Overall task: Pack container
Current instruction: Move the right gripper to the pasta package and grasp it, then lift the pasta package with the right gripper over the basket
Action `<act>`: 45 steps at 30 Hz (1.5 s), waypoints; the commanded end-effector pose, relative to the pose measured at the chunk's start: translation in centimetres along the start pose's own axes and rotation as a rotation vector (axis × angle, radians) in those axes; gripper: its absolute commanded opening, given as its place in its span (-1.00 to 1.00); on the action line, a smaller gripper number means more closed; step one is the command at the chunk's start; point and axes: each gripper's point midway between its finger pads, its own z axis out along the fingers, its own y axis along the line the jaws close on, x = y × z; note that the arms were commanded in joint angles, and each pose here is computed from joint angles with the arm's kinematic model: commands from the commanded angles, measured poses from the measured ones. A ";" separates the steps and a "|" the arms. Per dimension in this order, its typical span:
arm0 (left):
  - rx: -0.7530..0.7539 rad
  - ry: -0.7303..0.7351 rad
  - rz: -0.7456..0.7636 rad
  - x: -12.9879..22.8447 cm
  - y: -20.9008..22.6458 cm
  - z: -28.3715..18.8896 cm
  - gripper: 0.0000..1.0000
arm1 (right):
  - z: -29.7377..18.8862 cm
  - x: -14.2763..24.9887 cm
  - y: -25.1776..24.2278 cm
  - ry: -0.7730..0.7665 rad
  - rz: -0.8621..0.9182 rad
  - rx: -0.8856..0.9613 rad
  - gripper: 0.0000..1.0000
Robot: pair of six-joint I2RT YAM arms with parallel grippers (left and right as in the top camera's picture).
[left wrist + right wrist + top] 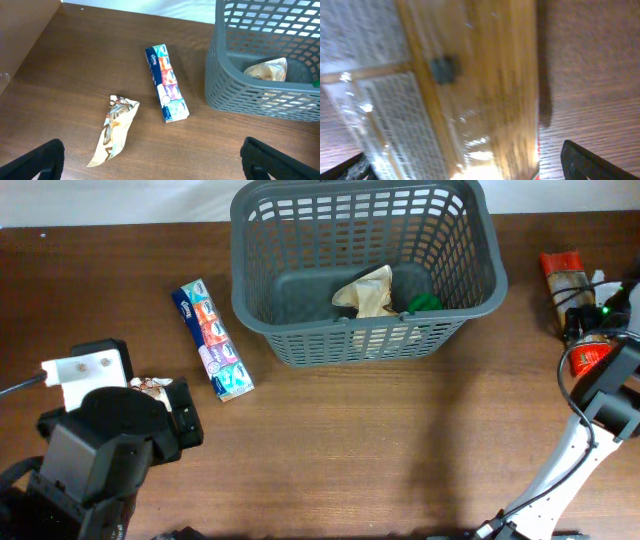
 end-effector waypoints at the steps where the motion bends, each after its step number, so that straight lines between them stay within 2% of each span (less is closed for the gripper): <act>1: -0.003 0.002 0.015 0.0 0.0 0.1 0.99 | 1.0 0.0 0.6 -0.001 0.009 -0.042 0.98; 18: -0.003 0.003 0.015 0.0 0.0 0.1 0.99 | 0.9 -1.0 2.5 -0.027 -0.014 -0.086 0.97; 21: -0.003 0.002 0.015 0.0 0.0 0.1 0.99 | 1.5 -0.9 2.6 -0.017 -0.014 -0.093 0.93; 27: -0.003 0.002 0.015 0.0 0.0 0.1 0.99 | 3.3 -0.2 3.2 0.020 0.004 -0.115 0.99; 29: -0.003 0.002 0.015 0.0 0.0 0.1 0.99 | 3.6 -0.1 3.2 0.026 0.005 -0.118 0.67; 31: -0.003 0.002 0.015 0.0 0.0 0.1 0.99 | 3.7 -0.1 3.2 0.028 0.017 -0.118 0.21; 38: -0.003 0.002 0.015 0.0 0.0 0.1 0.99 | 3.5 -0.3 3.1 0.024 0.094 -0.114 -0.92; 41: -0.003 0.002 0.015 0.0 0.0 0.1 0.99 | 1.7 -1.5 2.6 -0.012 0.176 -0.107 -0.92; 45: -0.003 0.003 0.015 0.0 0.0 0.1 0.99 | -3.5 -5.0 2.0 -0.163 0.260 -0.136 -0.93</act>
